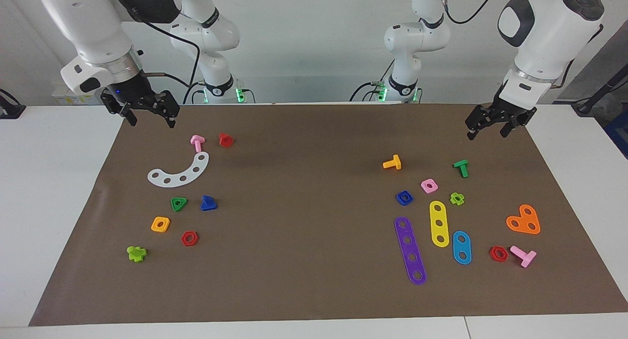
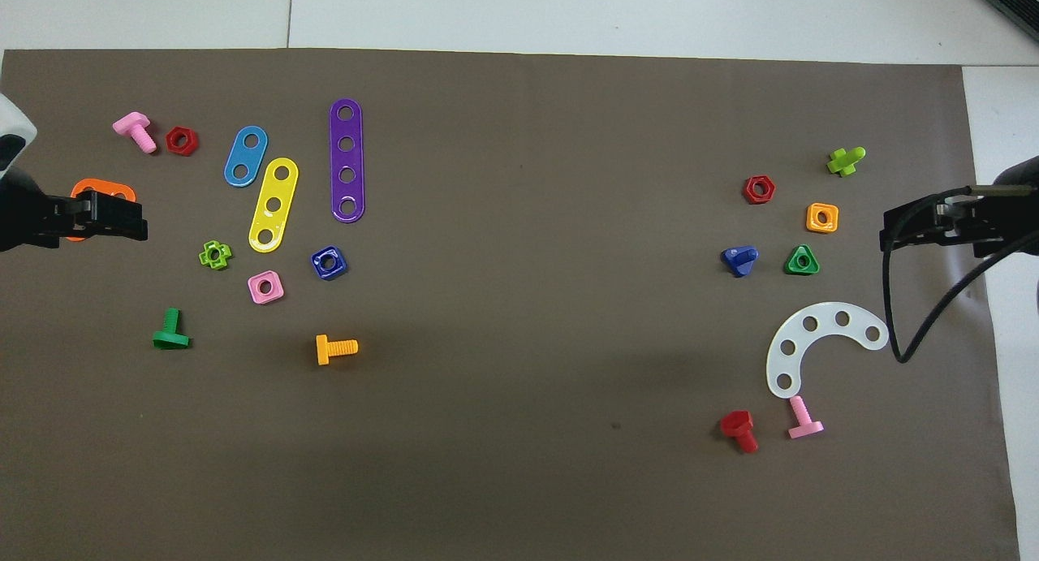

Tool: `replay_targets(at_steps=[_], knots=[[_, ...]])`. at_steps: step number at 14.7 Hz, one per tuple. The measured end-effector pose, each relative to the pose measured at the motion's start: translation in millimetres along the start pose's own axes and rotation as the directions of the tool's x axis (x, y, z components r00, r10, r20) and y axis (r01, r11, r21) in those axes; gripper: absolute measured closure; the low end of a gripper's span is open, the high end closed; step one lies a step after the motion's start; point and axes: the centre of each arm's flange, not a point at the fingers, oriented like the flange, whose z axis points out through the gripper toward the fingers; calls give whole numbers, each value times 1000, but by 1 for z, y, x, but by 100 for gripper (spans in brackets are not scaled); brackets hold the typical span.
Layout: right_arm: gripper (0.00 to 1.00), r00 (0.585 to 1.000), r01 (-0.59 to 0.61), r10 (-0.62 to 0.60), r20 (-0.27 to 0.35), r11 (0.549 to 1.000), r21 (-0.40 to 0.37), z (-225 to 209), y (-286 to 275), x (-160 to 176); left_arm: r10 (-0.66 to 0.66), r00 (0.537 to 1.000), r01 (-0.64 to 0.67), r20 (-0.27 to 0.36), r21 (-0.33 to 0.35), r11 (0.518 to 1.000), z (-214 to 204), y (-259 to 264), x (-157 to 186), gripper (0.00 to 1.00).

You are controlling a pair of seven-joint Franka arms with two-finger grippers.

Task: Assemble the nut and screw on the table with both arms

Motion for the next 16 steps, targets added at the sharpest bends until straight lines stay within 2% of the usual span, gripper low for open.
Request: replay_targets(at_steps=[6,9,13,16], knots=[[0,1000,7,-7,2,1000,0,4,-2,0,0,1000,0,0,0,1000,0,0,0,0],[0,999,41,-40,-32,999,7,25,-6,4,0,1000,0,0,0,1000,0,0,0,0],[0,992,101,-99,-79,995,19,97,-28,17,0,1000,0,0,0,1000,0,0,0,0],[0,982,173,-171,-81,985,10,167,-43,29,0,1000,0,0,0,1000,0,0,0,0]])
